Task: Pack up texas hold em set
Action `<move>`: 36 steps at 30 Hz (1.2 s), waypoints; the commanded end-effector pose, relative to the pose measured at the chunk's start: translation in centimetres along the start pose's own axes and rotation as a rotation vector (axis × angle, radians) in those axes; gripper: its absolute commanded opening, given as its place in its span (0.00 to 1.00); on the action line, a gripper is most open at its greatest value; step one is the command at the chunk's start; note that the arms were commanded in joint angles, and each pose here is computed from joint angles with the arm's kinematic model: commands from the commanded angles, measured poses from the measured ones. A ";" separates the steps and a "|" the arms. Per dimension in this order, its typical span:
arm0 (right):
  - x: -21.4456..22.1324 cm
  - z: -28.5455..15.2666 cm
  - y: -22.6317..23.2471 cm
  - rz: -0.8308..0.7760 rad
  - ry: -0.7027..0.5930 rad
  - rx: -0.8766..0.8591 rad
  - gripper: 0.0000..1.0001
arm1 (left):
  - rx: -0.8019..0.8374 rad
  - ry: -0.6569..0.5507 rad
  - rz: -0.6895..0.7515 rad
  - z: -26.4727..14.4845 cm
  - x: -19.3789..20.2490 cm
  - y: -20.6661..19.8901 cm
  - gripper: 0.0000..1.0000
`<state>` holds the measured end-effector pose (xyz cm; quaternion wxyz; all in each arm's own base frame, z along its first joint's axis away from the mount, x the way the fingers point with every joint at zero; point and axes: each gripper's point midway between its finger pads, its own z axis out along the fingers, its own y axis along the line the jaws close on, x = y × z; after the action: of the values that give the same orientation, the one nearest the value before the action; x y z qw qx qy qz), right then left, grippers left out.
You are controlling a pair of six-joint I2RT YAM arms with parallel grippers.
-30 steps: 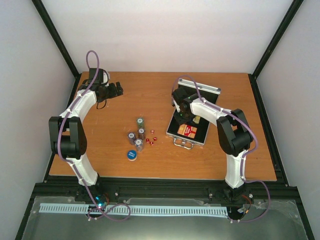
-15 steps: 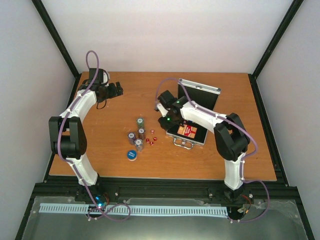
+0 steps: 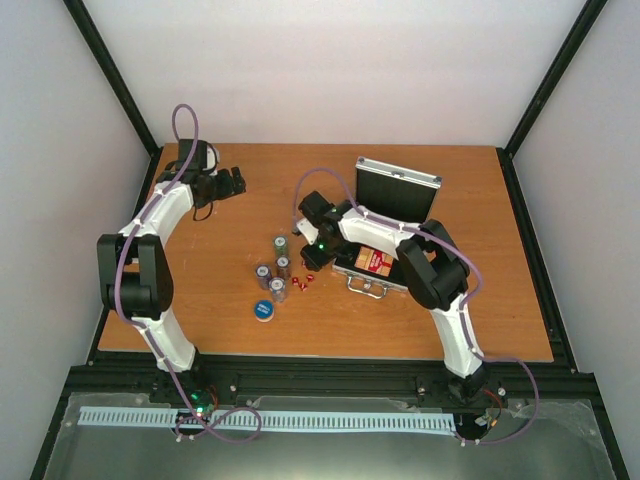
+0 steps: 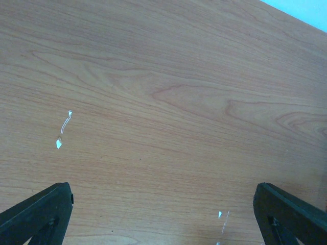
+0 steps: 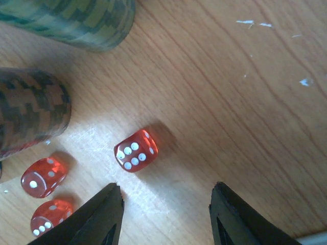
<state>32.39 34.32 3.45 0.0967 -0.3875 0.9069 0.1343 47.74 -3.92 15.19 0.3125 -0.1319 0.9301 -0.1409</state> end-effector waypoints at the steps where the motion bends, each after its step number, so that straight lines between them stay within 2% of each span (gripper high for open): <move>1: -1.2 0.6 0.5 -0.044 -0.025 -0.016 0.48 | 0.008 -0.051 -0.001 -1.8 -1.4 -0.2 1.00; 13: -1.9 2.6 1.5 -0.079 -0.004 -0.031 0.46 | 0.002 -0.048 0.005 -1.6 -1.4 -0.1 1.00; 20: -1.5 3.0 1.0 -0.077 0.018 -0.006 0.29 | -0.005 -0.042 0.011 -1.3 -1.4 0.0 1.00; 24: -1.3 2.5 0.4 -0.075 0.024 0.036 0.14 | -0.007 -0.038 0.012 -1.1 -1.4 0.0 1.00; 29: -2.0 0.9 0.2 -0.067 -0.003 0.059 0.10 | -0.003 -0.039 0.013 -1.1 -1.6 0.0 1.00; 36: -3.9 -5.0 0.1 -0.055 -0.108 0.115 0.10 | 0.000 -0.037 0.013 -0.9 -1.6 0.0 1.00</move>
<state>33.72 35.72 3.18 0.1132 -0.4104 0.8990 0.1027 47.70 -3.82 15.69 0.3179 -0.1317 0.9286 -0.1388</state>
